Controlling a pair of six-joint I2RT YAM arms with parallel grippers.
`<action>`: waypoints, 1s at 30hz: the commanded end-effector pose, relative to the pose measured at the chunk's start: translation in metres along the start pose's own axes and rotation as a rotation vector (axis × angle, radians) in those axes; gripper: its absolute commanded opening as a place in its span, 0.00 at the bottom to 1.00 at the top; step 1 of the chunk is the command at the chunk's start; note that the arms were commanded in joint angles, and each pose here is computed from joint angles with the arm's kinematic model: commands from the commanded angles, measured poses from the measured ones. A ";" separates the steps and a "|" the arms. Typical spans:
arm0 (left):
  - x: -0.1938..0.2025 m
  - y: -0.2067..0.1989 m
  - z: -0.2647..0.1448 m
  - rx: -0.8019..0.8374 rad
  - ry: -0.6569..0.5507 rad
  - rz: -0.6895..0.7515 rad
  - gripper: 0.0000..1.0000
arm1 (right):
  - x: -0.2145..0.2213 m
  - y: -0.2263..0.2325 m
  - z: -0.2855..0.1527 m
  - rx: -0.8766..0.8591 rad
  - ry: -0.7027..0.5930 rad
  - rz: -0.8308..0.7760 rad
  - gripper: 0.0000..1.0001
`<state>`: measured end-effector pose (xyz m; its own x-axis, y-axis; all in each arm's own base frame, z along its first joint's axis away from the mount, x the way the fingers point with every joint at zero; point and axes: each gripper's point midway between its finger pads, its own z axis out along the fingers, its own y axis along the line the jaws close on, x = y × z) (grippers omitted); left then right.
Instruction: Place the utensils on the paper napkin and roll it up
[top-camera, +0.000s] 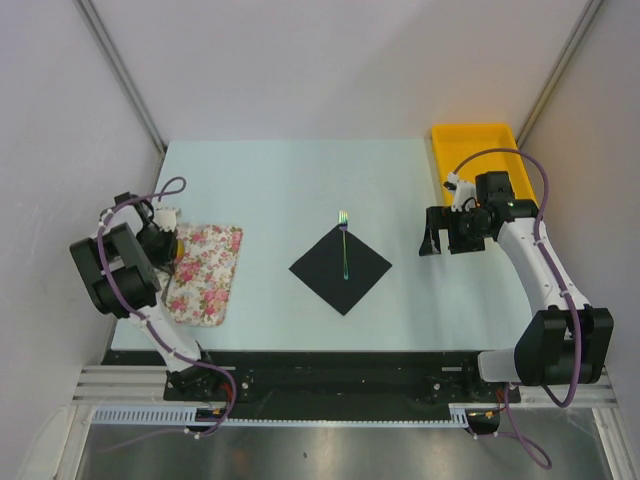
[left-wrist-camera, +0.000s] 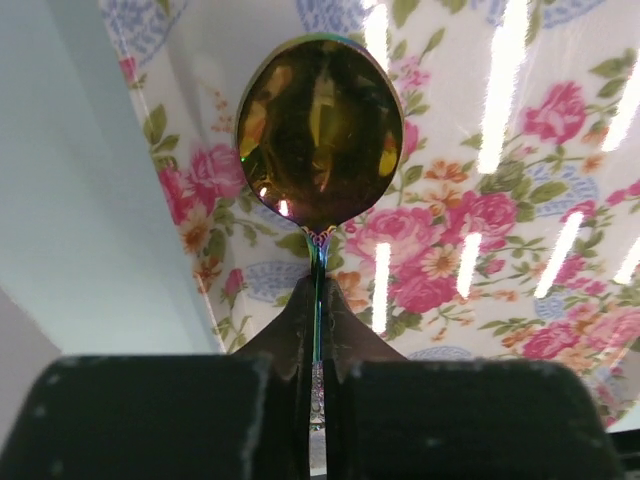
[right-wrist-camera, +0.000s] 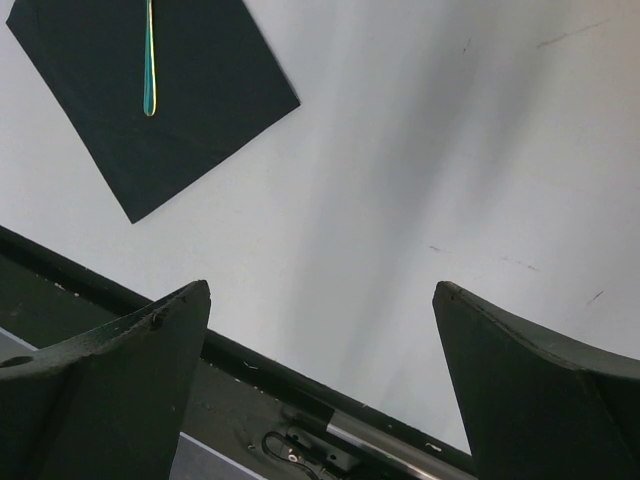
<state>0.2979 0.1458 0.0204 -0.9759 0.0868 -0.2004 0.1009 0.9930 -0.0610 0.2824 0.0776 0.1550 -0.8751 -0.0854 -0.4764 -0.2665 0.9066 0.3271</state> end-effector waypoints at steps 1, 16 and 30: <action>-0.021 -0.021 -0.014 0.124 -0.076 -0.083 0.00 | -0.011 0.002 -0.003 -0.008 -0.035 -0.006 1.00; -0.122 -0.194 -0.135 0.082 -0.370 -0.152 0.00 | -0.020 0.011 -0.011 -0.043 -0.083 -0.007 1.00; -0.141 -0.400 -0.096 0.320 -0.333 -0.186 0.00 | -0.027 0.017 -0.013 -0.065 -0.126 -0.007 1.00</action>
<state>0.3535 -0.2128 0.1613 -0.8982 -0.0571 -0.4359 0.1003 0.9387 -0.3297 0.2854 0.0867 0.1661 -0.8586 -0.0562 -0.5096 -0.2773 0.8869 0.3694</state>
